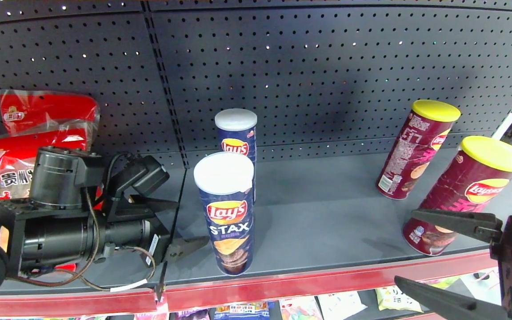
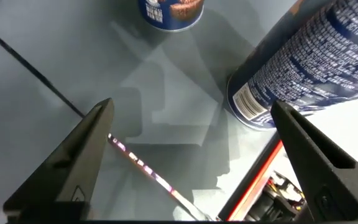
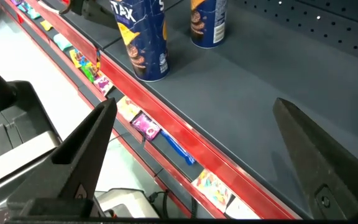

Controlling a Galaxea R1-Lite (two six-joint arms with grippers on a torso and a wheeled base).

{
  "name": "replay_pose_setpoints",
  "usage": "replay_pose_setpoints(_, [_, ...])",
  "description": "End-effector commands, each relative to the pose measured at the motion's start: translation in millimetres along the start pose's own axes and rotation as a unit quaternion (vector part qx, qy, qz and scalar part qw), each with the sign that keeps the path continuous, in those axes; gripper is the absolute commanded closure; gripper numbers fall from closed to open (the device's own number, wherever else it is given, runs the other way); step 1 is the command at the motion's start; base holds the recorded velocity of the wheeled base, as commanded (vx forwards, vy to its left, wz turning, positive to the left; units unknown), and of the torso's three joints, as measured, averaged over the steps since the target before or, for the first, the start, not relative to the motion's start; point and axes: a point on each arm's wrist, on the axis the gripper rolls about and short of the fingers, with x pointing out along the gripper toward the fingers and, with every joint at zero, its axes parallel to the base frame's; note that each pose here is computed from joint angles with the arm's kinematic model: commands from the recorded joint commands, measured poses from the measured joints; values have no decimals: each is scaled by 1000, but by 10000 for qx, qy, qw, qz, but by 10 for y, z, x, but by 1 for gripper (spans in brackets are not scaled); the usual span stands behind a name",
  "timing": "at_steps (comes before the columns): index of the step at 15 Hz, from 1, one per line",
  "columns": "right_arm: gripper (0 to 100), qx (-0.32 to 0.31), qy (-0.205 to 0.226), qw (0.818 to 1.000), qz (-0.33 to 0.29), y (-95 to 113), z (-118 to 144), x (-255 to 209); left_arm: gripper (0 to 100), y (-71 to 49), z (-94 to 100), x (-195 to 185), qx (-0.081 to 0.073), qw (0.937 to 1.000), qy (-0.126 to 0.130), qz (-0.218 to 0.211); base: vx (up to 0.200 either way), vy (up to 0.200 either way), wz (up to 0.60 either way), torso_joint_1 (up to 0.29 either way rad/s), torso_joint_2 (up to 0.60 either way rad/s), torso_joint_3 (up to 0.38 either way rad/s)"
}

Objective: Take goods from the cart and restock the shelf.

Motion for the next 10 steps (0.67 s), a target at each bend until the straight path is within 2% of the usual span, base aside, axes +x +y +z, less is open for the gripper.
replay_pose_setpoints(1, [0, -2, 2, 10000, 4, -1, 6, 8, 0, 8, 14, 16, 4, 10000, -4, -1, 0, 0, 0, 0, 0, 0])
replay_pose_setpoints(10, [0, -3, -6, 10000, 4, 0, 7, 4, 0, -13, 29, 19, 23, 10000, -13, 17, 0, 0, 0, 0, 0, 0])
